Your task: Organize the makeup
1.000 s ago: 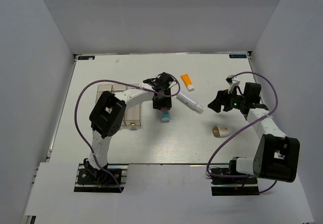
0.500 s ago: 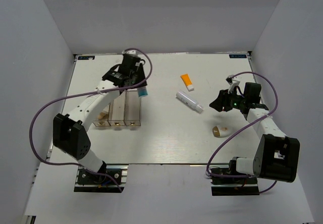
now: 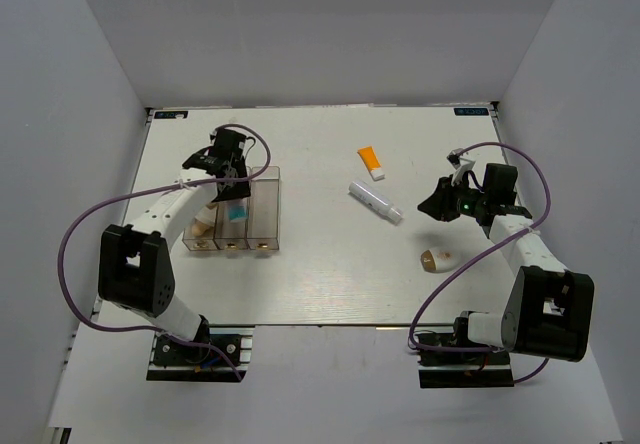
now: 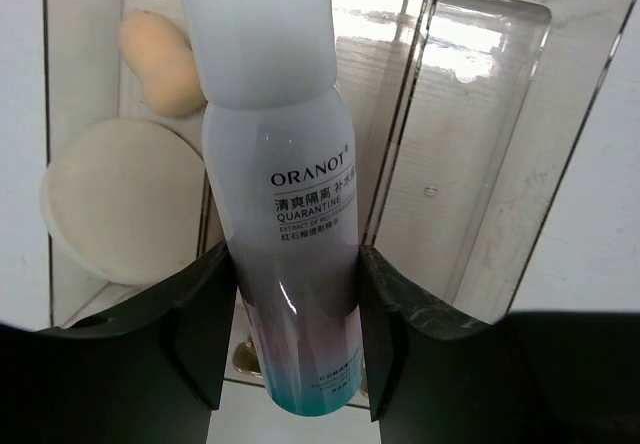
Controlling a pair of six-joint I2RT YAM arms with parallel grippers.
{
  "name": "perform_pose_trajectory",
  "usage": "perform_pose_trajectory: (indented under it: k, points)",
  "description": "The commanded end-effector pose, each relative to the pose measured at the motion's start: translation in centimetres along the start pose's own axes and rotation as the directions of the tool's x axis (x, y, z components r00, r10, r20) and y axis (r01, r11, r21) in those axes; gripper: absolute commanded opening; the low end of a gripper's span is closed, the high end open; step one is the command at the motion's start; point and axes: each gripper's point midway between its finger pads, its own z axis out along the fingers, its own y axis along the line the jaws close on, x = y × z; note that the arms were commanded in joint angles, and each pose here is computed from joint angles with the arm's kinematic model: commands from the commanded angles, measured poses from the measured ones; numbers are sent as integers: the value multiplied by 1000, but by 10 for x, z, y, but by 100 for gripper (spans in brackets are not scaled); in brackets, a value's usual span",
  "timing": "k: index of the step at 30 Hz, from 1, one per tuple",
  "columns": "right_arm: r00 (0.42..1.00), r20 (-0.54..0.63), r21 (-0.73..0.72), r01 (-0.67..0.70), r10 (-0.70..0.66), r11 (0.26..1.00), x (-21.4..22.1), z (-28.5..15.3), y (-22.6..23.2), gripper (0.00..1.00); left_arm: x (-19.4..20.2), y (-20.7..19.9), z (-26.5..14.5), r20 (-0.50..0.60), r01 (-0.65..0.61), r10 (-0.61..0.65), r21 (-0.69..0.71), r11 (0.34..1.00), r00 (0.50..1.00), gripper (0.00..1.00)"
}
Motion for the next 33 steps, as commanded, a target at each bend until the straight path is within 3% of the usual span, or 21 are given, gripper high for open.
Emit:
perform_pose_trajectory:
  k: [1, 8, 11, 15, 26, 33]
  points:
    - [999, 23, -19, 34, -33, 999, -14, 0, 2, 25, -18, 12, -8, 82, -30, 31, -16, 999, 996, 11]
    - [999, 22, -16, 34, -34, 999, -14, 0, 2, 47, -3, 16, 12, 35, -86, 88, -32, 996, 996, 28]
    - [999, 25, -20, 41, -41, 999, -16, 0, 2, 56, -2, 14, 15, 30, -88, 88, -26, 996, 996, 39]
    - [997, 27, -40, 75, -74, 996, -22, 1, 4, 64, -4, 11, 15, 34, -74, 74, -16, 997, 997, 50]
    - [984, -5, -101, 179, -181, 979, -41, 25, 9, 68, -10, 12, 4, 55, -53, 54, -9, 999, 997, 71]
    - [959, -86, -161, 254, -270, 954, -43, 60, 20, 72, -22, 9, -11, 87, -31, 29, 16, 999, 996, 74]
